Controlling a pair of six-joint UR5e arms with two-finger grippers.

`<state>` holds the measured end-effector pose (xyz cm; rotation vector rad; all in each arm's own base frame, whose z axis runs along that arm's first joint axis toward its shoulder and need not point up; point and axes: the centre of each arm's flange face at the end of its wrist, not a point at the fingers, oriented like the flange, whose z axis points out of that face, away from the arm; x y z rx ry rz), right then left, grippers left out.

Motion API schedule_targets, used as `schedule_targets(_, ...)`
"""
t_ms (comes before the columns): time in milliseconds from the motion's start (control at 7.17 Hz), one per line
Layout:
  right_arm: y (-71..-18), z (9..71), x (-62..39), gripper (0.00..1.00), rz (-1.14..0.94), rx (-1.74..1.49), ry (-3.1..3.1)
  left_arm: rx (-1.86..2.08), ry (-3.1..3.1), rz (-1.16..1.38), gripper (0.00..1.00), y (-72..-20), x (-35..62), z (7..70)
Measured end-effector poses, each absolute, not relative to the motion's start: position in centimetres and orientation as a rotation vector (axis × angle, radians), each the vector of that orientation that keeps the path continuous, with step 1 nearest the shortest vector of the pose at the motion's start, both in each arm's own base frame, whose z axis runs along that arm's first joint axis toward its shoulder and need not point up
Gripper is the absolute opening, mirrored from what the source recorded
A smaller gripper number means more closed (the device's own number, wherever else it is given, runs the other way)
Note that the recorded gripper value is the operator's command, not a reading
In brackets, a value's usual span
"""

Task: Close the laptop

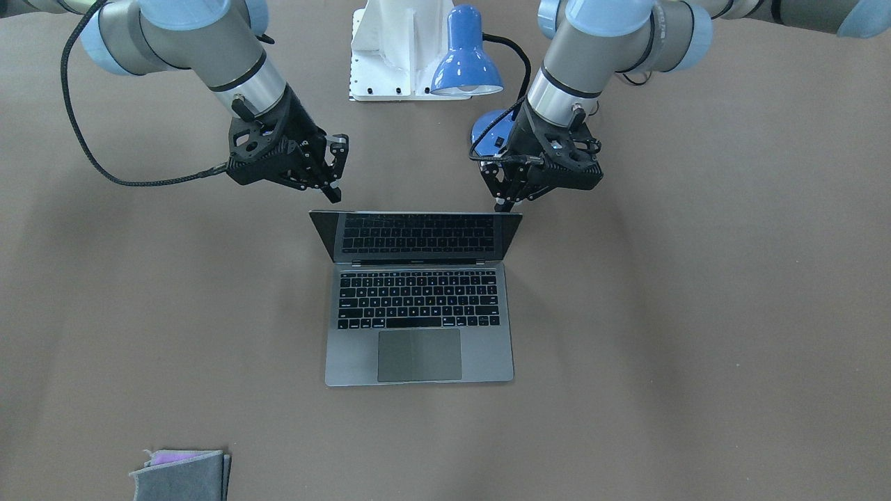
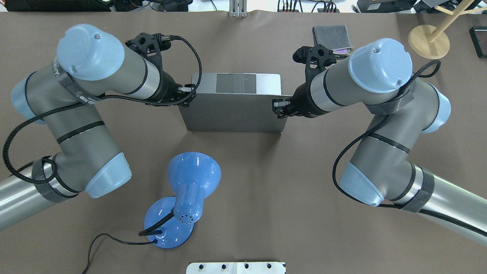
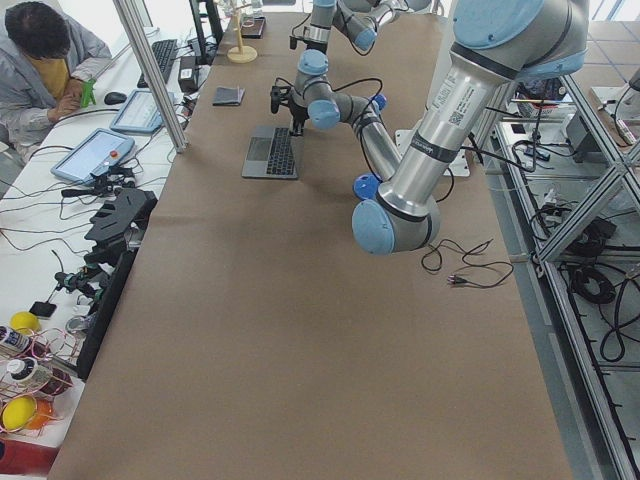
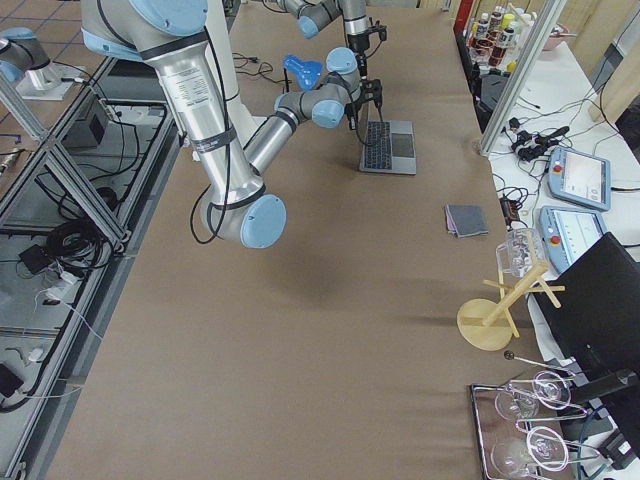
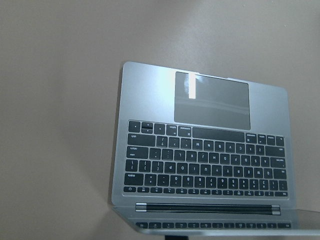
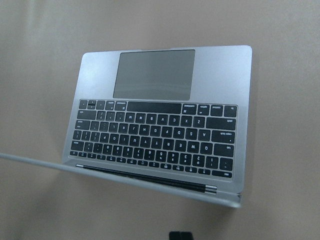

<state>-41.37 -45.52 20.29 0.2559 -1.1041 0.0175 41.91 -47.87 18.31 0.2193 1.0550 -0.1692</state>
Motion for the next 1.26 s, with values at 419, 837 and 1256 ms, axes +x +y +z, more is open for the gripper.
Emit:
schedule_targets(419, -49.9, 20.4, -42.9, 0.0, 0.07, 0.268, -1.058, 0.227, 1.034, -0.182, 0.0, -50.3, 44.6, 17.7)
schedule_targets(837, -55.3, 20.8, -45.0, 0.0, 0.116, 0.269, -1.021, 0.257, 1.011, -0.192, 0.0, -52.3, 45.8, 18.8)
schedule_targets(1256, -60.4, 23.2, -49.0, 0.0, 0.14, 0.239, -0.977, 0.305, 0.983, -0.204, 0.0, -56.9, 49.9, 22.7)
